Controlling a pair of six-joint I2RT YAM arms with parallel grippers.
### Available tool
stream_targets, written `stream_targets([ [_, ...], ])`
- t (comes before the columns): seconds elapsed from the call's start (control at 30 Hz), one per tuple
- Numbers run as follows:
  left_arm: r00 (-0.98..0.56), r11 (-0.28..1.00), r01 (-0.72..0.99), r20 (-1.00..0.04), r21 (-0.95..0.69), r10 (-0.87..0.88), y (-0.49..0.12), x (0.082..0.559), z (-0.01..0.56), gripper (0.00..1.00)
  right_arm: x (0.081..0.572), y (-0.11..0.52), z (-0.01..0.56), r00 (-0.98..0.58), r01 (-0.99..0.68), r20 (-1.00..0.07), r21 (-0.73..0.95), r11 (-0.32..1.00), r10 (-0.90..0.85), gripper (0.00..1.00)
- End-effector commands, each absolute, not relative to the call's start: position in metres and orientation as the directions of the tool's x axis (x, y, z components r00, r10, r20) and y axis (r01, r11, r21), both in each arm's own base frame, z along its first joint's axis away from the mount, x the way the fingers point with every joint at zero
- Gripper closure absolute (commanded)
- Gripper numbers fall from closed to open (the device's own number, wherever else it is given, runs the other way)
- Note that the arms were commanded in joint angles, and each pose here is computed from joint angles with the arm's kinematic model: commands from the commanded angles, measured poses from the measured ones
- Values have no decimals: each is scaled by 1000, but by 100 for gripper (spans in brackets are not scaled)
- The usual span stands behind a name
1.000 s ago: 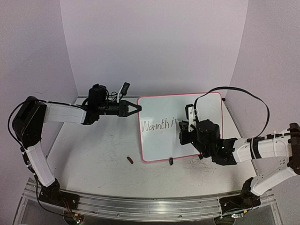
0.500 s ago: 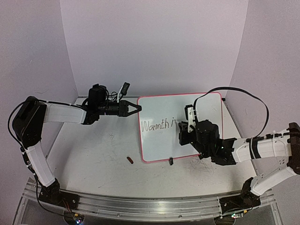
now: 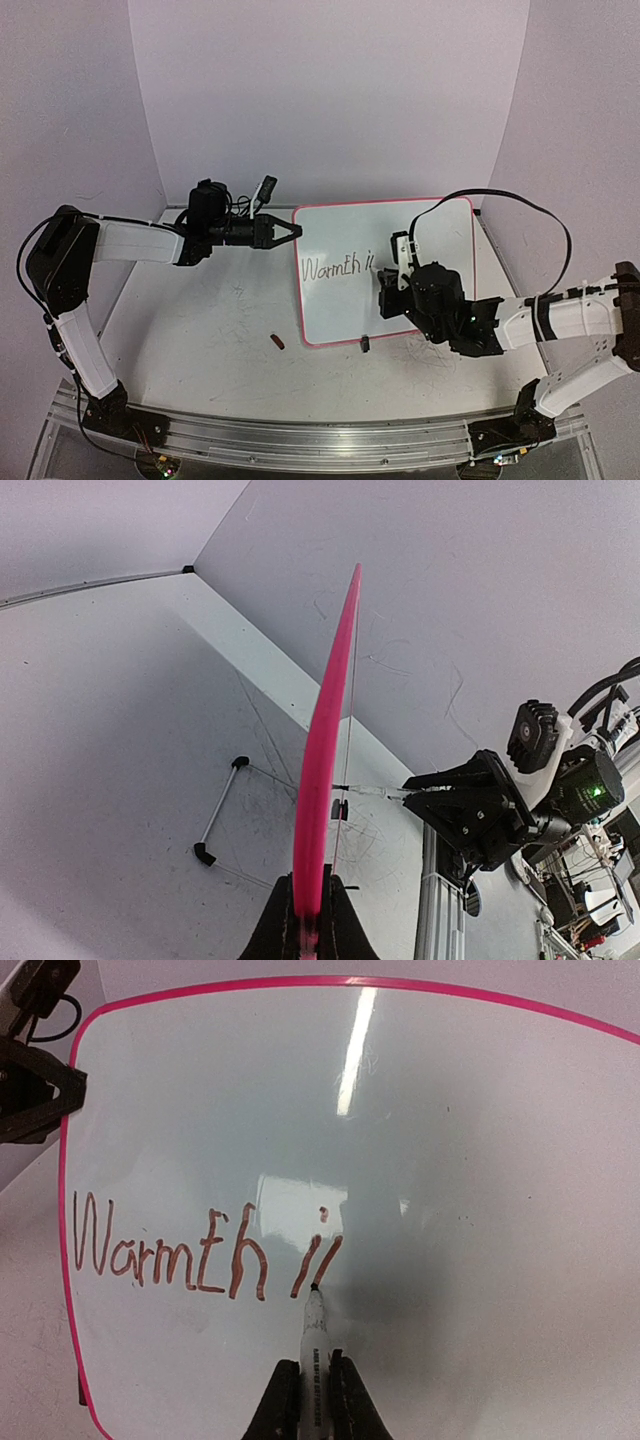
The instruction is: Write a sentence on the whiteboard
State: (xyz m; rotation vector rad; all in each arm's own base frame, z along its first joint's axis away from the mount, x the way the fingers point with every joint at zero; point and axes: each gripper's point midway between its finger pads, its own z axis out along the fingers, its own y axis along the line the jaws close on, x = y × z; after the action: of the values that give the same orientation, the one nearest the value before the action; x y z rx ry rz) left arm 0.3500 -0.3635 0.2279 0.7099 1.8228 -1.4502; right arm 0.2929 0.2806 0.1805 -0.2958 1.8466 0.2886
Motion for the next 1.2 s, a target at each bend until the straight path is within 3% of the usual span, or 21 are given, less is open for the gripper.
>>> stream_targets([
  [0.0,-620,224,770,-784,-598,39,-373,336,224,100,289,274,173,-309,-315,-950,52,948,-51,100],
  [1.17,-622,222,769,-782,-599,42,-374,336,222,100,312,273,200,-240,-288,-971,76,955,5,100],
])
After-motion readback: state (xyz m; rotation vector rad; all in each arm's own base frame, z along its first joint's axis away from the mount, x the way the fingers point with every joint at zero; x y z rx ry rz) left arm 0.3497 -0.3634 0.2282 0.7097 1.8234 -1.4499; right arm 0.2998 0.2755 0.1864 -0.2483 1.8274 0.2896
